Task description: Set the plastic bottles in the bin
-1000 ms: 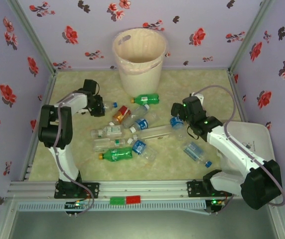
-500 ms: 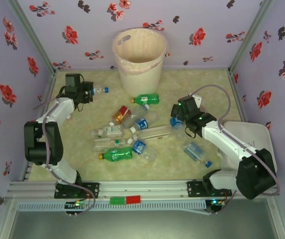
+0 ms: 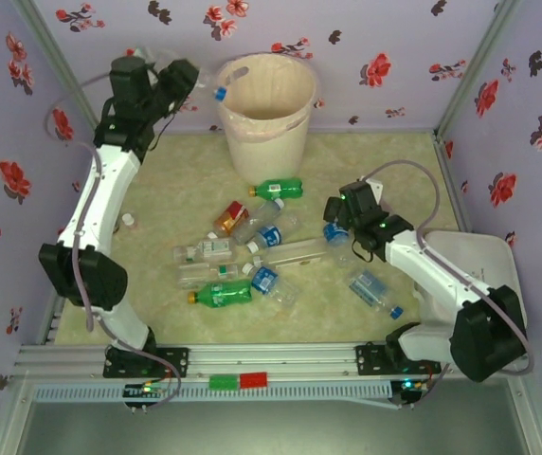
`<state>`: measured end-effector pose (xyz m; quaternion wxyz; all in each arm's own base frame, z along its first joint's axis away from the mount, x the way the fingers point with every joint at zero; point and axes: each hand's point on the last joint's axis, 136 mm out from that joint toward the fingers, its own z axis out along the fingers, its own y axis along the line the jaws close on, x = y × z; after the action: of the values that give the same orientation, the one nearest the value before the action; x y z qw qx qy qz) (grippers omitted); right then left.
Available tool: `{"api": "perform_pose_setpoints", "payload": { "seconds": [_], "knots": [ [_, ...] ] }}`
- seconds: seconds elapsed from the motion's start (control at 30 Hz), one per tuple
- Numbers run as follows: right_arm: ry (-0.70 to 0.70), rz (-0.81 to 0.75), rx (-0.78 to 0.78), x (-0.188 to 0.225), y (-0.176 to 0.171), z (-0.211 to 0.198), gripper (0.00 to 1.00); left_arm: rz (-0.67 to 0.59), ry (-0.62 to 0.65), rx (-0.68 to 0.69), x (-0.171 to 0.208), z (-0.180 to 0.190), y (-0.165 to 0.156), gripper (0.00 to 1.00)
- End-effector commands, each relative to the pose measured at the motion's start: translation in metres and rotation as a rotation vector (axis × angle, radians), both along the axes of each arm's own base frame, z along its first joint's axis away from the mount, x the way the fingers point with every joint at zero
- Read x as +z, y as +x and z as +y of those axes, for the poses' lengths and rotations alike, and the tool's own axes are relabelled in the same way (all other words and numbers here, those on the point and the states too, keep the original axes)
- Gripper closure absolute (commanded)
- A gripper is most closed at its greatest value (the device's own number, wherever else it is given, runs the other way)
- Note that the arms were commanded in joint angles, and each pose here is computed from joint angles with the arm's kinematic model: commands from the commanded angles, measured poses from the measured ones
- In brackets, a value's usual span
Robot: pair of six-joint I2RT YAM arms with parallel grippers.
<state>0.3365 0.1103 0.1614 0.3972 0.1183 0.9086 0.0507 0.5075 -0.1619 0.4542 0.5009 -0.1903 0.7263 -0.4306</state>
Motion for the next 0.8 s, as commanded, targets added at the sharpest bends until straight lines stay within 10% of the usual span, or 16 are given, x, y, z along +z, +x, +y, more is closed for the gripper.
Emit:
{"api": "perform_pose_setpoints", "payload": {
  "seconds": [0.0, 0.57, 0.77],
  "knots": [
    [0.017, -0.061, 0.024, 0.016, 0.001, 0.002, 0.00, -0.008, 0.137, -0.060, -0.014, -0.029, 0.019, 0.76],
    [-0.051, -0.079, 0.032, 0.030, -0.027, -0.022, 0.00, -0.084, 0.336, -0.104, -0.060, -0.097, 0.085, 0.65],
    [-0.053, -0.059, -0.016, 0.031, -0.031, -0.033, 0.00, -0.092, 0.338, -0.112, -0.060, -0.103, 0.084, 0.20]
  ]
}}
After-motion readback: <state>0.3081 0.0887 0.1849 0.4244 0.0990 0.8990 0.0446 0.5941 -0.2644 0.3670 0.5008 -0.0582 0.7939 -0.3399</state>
